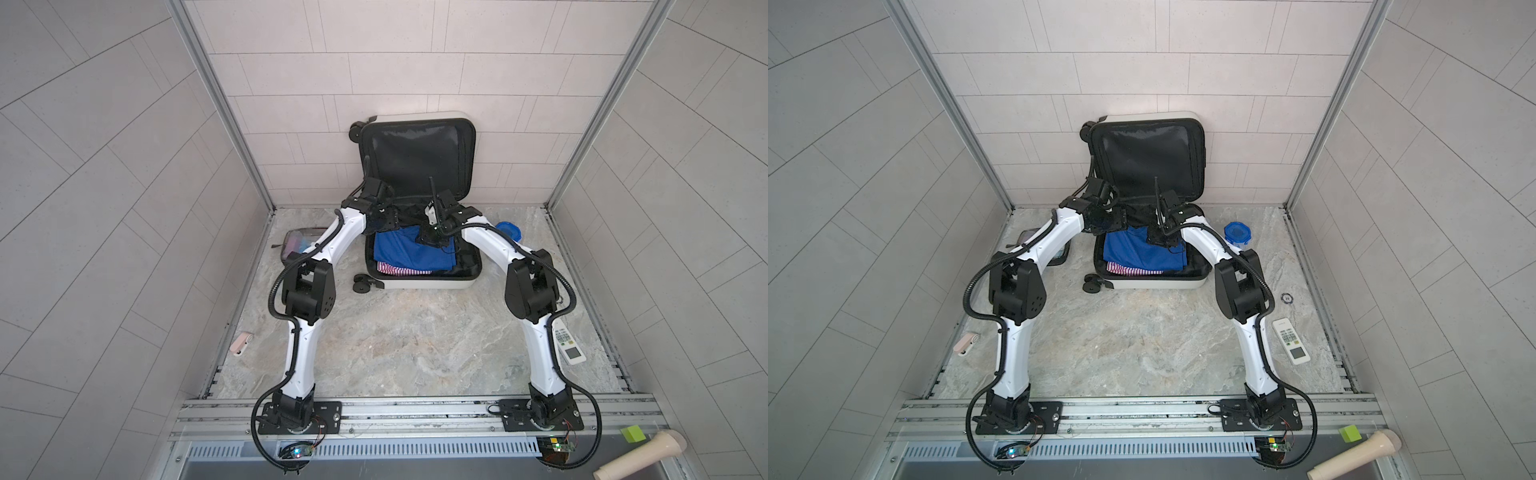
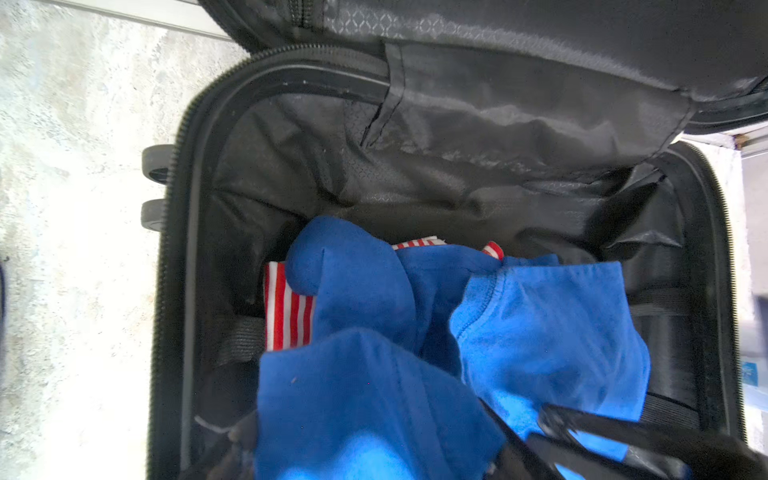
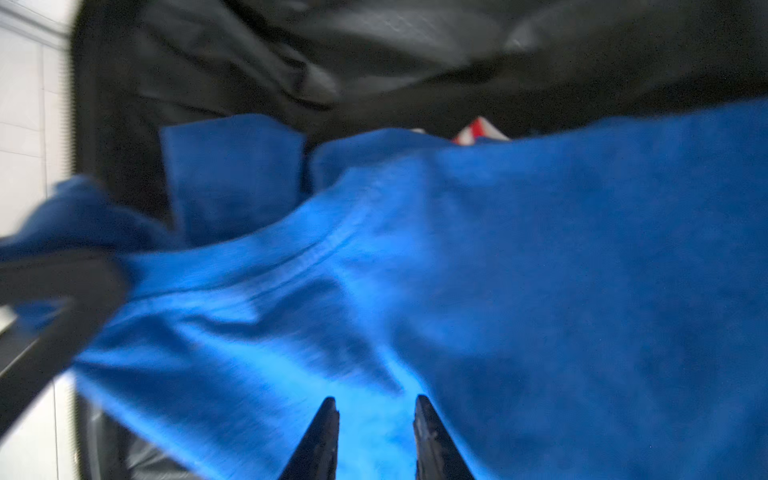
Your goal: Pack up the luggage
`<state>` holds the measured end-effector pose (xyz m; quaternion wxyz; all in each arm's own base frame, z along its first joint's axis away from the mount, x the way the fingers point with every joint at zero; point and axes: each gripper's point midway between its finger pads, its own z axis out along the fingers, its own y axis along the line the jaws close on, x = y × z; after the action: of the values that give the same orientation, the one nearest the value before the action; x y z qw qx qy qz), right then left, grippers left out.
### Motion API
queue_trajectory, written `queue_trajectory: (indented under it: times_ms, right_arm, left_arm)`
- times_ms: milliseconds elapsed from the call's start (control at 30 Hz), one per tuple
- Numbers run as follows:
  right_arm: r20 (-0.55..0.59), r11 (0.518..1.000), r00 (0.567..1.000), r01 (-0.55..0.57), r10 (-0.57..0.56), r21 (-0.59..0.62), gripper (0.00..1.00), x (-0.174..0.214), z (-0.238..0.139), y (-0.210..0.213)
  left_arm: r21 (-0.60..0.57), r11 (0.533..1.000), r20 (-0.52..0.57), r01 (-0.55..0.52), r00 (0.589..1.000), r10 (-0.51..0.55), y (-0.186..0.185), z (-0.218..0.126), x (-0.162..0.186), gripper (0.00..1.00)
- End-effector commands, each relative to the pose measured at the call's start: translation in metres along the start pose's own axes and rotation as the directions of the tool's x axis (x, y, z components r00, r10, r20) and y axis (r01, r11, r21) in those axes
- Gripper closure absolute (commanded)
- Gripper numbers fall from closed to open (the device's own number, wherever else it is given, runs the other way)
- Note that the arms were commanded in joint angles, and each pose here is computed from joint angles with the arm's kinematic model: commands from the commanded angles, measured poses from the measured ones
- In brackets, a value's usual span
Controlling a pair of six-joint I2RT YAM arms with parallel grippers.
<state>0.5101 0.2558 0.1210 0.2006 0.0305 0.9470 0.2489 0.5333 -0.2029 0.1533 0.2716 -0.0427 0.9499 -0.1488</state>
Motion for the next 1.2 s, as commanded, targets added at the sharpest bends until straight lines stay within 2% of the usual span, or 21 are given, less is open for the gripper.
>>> queue_trajectory:
  times_ms: [0,333,500,633,800,1000,1167]
  right_arm:
    - [0.024,0.999,0.999,-0.034,0.034,0.017,0.68,-0.009,0.007,-0.007]
    - [-0.008,0.997,0.998,-0.060,0.061,0.056,0.69,0.006,0.027,-0.027]
    - [-0.006,0.997,0.998,-0.059,0.059,0.051,0.69,0.006,0.027,-0.027]
    - [0.010,0.999,0.999,-0.048,0.047,0.026,0.65,-0.001,0.017,-0.017]
    - [0.068,1.000,0.998,-0.012,0.014,-0.020,0.53,-0.020,-0.017,0.007]
    - [0.149,0.998,0.988,0.049,-0.041,-0.047,0.40,-0.037,-0.078,0.035]
    - [0.206,0.997,0.975,0.079,-0.078,0.003,0.34,-0.038,-0.136,0.031]
  left_arm:
    - [-0.004,1.000,0.016,-0.002,1.000,0.002,0.002,-0.007,-0.010,0.23]
    - [0.039,0.999,0.092,0.028,0.995,-0.031,0.008,-0.046,-0.042,0.15]
    - [0.057,0.998,0.119,0.030,0.992,-0.037,0.007,-0.065,-0.050,0.15]
    - [0.067,0.998,0.106,0.019,0.994,-0.026,0.001,-0.072,-0.039,0.22]
    - [0.080,0.996,0.070,-0.026,0.997,0.021,-0.017,-0.061,-0.004,0.32]
    - [0.105,0.994,0.010,0.024,1.000,-0.025,-0.023,-0.021,0.026,0.37]
    - [0.103,0.993,-0.019,0.053,0.998,-0.052,-0.022,0.004,0.033,0.38]
